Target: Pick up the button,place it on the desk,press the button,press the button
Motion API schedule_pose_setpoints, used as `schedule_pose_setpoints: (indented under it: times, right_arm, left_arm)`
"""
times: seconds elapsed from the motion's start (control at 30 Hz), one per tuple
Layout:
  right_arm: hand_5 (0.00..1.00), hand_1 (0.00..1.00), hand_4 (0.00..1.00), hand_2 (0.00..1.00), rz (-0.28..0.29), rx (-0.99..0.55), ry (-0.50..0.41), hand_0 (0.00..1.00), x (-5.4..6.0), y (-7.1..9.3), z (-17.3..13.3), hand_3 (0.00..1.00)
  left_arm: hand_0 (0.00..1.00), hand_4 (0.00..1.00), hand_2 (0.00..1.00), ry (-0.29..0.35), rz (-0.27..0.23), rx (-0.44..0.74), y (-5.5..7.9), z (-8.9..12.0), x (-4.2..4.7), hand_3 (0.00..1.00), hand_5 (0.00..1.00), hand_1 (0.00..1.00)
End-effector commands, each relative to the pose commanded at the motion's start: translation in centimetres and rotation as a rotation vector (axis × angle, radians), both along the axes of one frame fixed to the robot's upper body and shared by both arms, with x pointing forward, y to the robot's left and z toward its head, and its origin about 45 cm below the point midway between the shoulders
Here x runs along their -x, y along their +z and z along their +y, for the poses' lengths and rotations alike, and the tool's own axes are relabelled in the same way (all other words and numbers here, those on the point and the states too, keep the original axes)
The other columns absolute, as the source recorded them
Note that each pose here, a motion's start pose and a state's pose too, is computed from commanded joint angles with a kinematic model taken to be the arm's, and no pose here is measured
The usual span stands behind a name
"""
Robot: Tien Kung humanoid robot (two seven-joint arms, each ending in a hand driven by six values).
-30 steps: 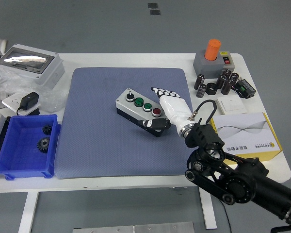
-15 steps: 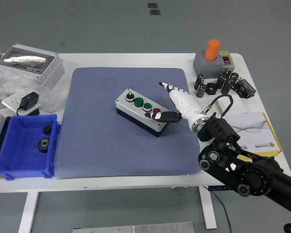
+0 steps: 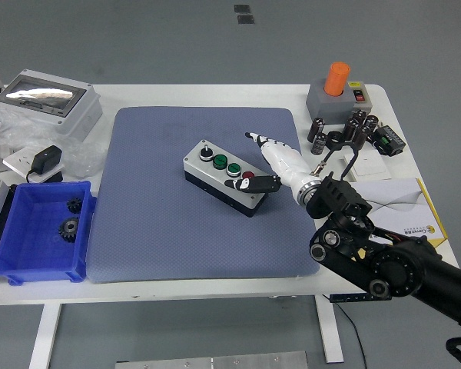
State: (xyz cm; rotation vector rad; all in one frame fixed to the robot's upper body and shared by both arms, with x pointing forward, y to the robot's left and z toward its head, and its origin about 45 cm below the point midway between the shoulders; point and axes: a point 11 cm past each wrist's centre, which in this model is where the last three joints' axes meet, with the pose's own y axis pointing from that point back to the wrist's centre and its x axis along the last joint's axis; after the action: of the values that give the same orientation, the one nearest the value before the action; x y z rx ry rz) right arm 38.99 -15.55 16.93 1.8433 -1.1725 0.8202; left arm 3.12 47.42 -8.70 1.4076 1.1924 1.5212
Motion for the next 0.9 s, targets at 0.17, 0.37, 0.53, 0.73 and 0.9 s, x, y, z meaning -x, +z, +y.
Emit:
schedule_pose_setpoints:
  times: [0.17,0.37,0.53,0.73,0.9]
  right_arm:
    - [0.556,0.998,0.998,0.998,0.007,-0.016,0.012,0.998,0.3,-0.2,0.7,0.998]
    - [0.556,0.998,0.998,0.998,-0.006,-0.041,0.029,0.998,0.5,0.2,1.6,0.998]
    - [0.556,0.998,0.998,0.998,0.052,0.036,0.025,0.998,0.3,-1.4,1.6,0.998]
    - [0.564,0.998,0.998,0.998,0.073,0.175,0.032,0.998,0.0,-2.0,1.5,0.998]
    - [0.561,0.998,0.998,0.998,0.06,0.243,0.019,0.998,-0.2,-2.2,1.4,0.998]
  left_arm:
    - [0.704,0.637,0.668,-0.003,-0.003,-0.002,0.0,0.1,-0.13,0.805,0.879,0.682]
    - [0.703,0.633,0.668,-0.002,0.0,-0.001,0.0,0.0,-0.03,0.805,0.878,0.682]
    - [0.703,0.632,0.668,-0.002,-0.004,-0.002,0.0,0.1,-0.1,0.805,0.878,0.682]
    - [0.703,0.63,0.668,-0.001,-0.004,-0.004,0.1,0.2,-0.14,0.804,0.877,0.682]
    - [0.703,0.63,0.668,-0.005,-0.01,-0.005,0.1,0.2,-0.38,0.803,0.879,0.682]
